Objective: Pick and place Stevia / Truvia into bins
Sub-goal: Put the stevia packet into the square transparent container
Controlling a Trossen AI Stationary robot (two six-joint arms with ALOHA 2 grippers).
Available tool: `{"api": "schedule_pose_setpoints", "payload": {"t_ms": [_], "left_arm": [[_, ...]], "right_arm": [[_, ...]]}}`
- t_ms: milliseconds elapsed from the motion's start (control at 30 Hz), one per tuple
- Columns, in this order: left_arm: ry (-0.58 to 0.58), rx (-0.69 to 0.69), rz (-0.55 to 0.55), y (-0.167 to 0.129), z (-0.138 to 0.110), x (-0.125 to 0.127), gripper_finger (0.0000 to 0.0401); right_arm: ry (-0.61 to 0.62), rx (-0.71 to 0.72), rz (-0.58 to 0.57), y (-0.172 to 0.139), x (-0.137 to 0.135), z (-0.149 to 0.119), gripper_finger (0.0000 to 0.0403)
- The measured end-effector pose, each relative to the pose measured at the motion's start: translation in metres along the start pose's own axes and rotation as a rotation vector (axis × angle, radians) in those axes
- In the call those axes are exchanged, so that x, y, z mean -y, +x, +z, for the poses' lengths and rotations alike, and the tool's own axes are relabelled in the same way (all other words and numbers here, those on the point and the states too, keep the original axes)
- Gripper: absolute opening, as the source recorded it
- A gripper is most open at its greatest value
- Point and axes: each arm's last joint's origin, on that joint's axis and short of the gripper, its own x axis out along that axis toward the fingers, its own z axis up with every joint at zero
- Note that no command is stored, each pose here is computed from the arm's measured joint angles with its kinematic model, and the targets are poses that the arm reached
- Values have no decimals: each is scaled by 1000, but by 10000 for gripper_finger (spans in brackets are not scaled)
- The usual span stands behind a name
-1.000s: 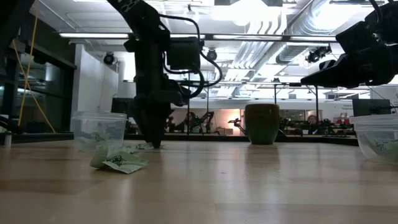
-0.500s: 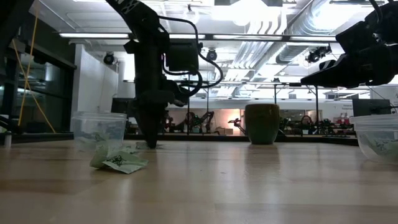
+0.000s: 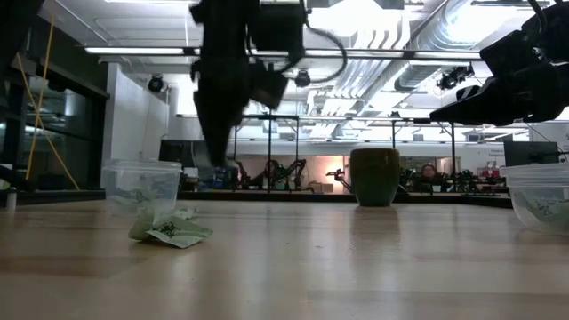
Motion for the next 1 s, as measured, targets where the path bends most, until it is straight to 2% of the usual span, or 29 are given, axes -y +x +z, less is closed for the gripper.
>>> {"api": "schedule_pose_setpoints", "payload": {"t_ms": [133, 333, 567, 800, 900, 1000], "left_arm": [[-6, -96, 58, -14, -10, 18, 27], [-43, -229, 190, -18, -31, 36, 37], [-53, -250, 184, -10, -36, 39, 39], [-51, -273, 201, -7, -38, 35, 123], [13, -249, 258, -9, -36, 34, 155], [94, -140, 284, -13, -26, 38, 177]], "right_arm": [[0, -4, 1, 0, 0, 0, 83], [0, -7, 1, 0, 0, -1, 83], [0, -7, 1, 0, 0, -1, 83], [6, -7, 1, 0, 0, -1, 83], [6, -7, 1, 0, 0, -1, 83], [6, -7, 1, 0, 0, -1, 83]]}}
